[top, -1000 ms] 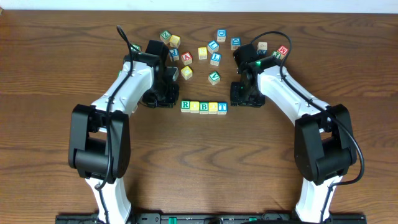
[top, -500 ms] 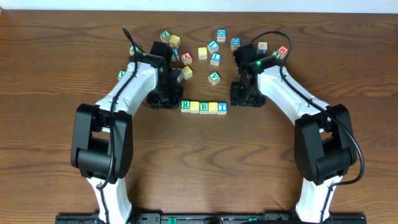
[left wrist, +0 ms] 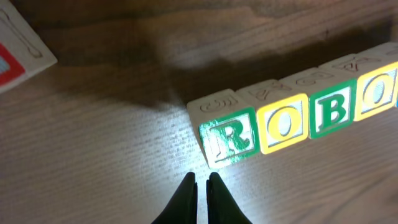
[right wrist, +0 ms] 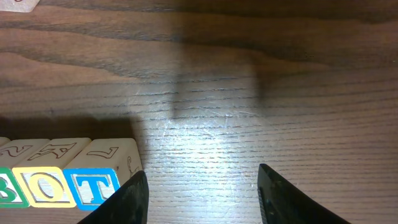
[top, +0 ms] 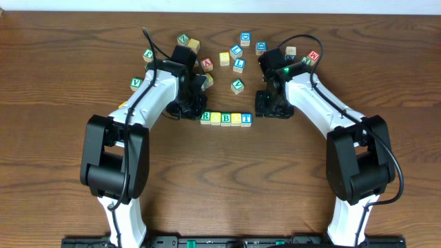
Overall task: Spell out ROBOT
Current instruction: 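Lower the left gripper to the left end of the row, then push the R block rightward with the left gripper to close gaps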
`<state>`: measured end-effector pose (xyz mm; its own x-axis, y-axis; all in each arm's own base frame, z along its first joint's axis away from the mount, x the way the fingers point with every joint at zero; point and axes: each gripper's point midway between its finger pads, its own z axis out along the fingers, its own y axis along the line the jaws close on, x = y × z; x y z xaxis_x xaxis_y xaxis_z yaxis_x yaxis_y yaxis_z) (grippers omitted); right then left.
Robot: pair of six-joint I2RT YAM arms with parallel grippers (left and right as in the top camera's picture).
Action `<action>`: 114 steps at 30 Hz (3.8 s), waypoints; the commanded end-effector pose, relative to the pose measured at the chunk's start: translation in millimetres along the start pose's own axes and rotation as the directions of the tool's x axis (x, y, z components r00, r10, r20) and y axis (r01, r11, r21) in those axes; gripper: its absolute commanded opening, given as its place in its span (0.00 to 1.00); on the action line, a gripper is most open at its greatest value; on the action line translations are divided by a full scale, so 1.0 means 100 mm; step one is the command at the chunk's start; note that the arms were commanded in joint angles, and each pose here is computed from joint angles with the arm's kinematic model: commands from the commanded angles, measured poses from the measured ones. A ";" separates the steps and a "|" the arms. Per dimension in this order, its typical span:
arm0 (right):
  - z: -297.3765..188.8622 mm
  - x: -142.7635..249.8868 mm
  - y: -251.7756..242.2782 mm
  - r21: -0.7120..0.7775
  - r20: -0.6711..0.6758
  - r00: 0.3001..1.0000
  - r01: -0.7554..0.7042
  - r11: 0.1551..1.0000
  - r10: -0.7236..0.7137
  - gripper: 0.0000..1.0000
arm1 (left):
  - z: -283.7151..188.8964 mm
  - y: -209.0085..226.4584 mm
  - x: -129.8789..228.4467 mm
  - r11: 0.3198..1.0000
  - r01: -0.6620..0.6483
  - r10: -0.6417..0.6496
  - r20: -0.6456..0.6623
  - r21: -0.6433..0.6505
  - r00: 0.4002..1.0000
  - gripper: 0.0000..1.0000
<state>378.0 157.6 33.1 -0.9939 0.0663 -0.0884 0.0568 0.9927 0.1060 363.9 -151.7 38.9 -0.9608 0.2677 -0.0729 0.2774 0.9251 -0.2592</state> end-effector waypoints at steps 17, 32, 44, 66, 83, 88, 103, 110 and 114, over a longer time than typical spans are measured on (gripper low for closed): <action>-0.14 -0.10 0.02 -0.010 0.043 0.999 0.006 1.000 -0.005 0.50 | 0.18 0.03 0.16 0.999 0.051 -0.050 -0.050 0.013 0.998 0.08; -0.14 -0.09 0.02 -0.010 0.041 0.999 0.005 1.000 -0.005 0.49 | 0.21 -0.07 0.18 0.998 0.062 -0.061 -0.057 0.013 0.997 0.08; -0.14 -0.08 0.01 -0.008 0.037 0.999 0.005 1.000 -0.004 0.49 | 0.22 -0.13 0.20 0.998 0.055 -0.054 -0.066 0.013 0.996 0.08; -0.14 -0.08 0.01 -0.008 0.037 0.999 0.005 1.000 -0.004 0.49 | 0.22 -0.23 0.19 0.996 0.061 -0.057 -0.066 0.062 0.996 0.08; -0.14 -0.10 -0.01 -0.008 0.038 0.999 -0.003 1.000 0.003 0.49 | -0.20 -0.24 -0.13 0.999 0.048 -0.049 0.077 0.023 0.996 0.08; -0.14 -0.10 -0.03 -0.007 0.039 0.999 -0.008 1.000 0.008 0.49 | -0.31 0.08 -0.18 0.980 0.136 -0.117 0.133 -0.142 0.984 0.08; -0.14 -0.10 -0.04 -0.006 0.036 0.999 -0.007 1.000 0.008 0.49 | 0.05 0.18 -0.13 0.974 0.167 -0.157 0.076 -0.153 0.985 0.07; -0.14 -0.10 -0.04 -0.006 0.036 0.999 -0.007 1.000 0.008 0.49 | 0.12 0.15 -0.04 0.975 0.177 -0.172 0.050 -0.132 0.984 0.08; -0.14 -0.10 -0.04 -0.006 0.035 0.999 -0.008 1.000 0.008 0.49 | 0.16 0.16 -0.01 0.975 0.177 -0.173 0.042 -0.133 0.984 0.08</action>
<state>377.7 153.4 32.9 -0.9938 0.0745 -0.0826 0.0661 0.9927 0.1005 375.1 -141.4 28.8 -0.9896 0.1076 -0.0956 0.1195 0.9844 -0.1290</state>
